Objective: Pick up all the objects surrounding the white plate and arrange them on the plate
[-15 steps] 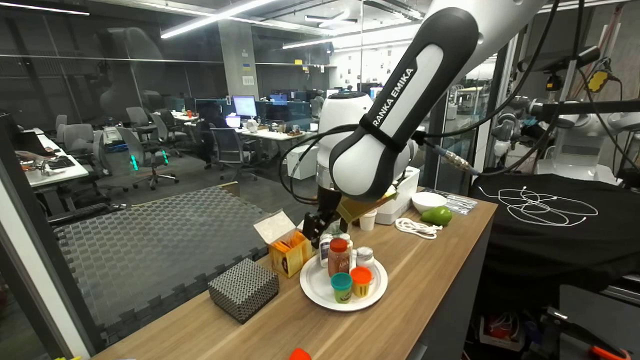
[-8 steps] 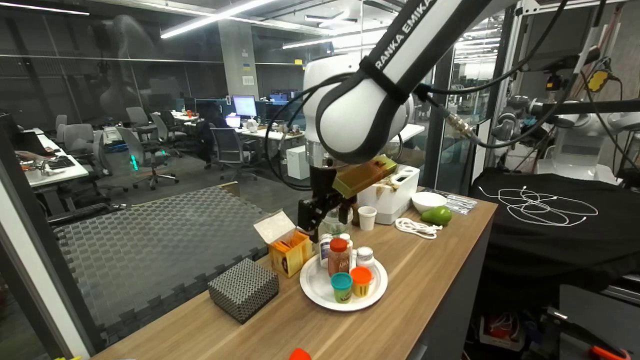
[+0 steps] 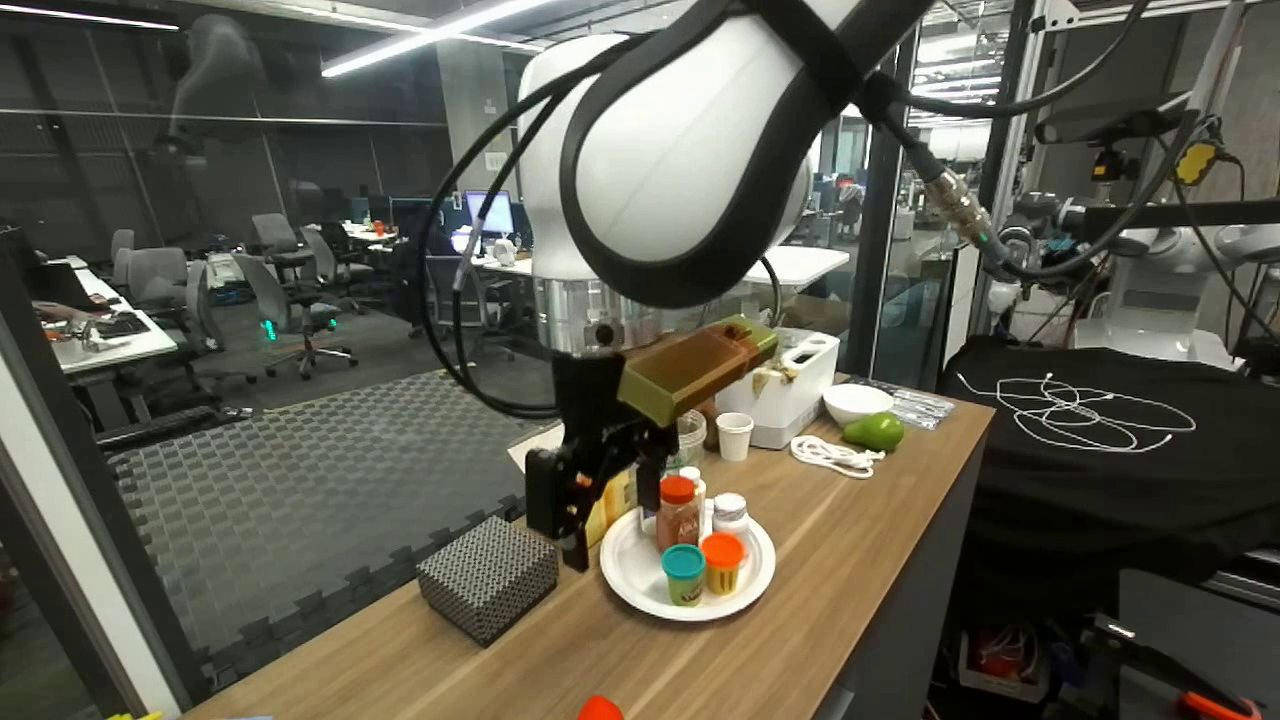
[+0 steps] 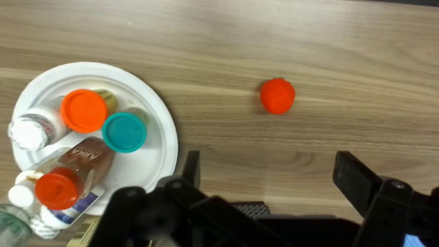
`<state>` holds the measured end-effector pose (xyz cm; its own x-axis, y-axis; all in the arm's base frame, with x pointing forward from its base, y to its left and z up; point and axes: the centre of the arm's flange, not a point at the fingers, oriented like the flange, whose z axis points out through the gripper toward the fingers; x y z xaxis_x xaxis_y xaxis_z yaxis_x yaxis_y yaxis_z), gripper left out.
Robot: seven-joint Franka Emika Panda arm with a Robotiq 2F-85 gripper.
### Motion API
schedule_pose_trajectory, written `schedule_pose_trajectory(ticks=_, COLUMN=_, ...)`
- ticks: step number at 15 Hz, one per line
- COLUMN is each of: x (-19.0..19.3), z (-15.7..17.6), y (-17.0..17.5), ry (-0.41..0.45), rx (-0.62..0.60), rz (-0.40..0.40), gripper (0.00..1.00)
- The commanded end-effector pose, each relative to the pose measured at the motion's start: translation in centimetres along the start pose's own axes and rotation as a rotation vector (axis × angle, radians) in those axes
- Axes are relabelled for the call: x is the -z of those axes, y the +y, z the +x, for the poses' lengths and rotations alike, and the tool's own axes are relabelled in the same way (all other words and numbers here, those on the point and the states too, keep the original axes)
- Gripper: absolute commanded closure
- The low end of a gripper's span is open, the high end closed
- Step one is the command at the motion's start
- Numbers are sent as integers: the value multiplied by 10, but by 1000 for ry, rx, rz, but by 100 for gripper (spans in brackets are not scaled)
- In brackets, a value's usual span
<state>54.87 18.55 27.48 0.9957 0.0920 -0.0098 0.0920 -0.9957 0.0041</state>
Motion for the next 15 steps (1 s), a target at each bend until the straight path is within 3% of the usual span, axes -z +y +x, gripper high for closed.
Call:
schedule_pose_trajectory(ticks=1, x=-35, z=-28, y=-27, ry=11, rx=-47, rz=-2, gripper=0)
schedule_pose_trajectory(ticks=8, x=-111, z=-67, y=-62, ry=73, rx=-190, rz=-16, gripper=0)
schedule_pose_trajectory(ticks=15, x=-144, z=-58, y=-75, ry=159, rx=-259, rz=-33, gripper=0)
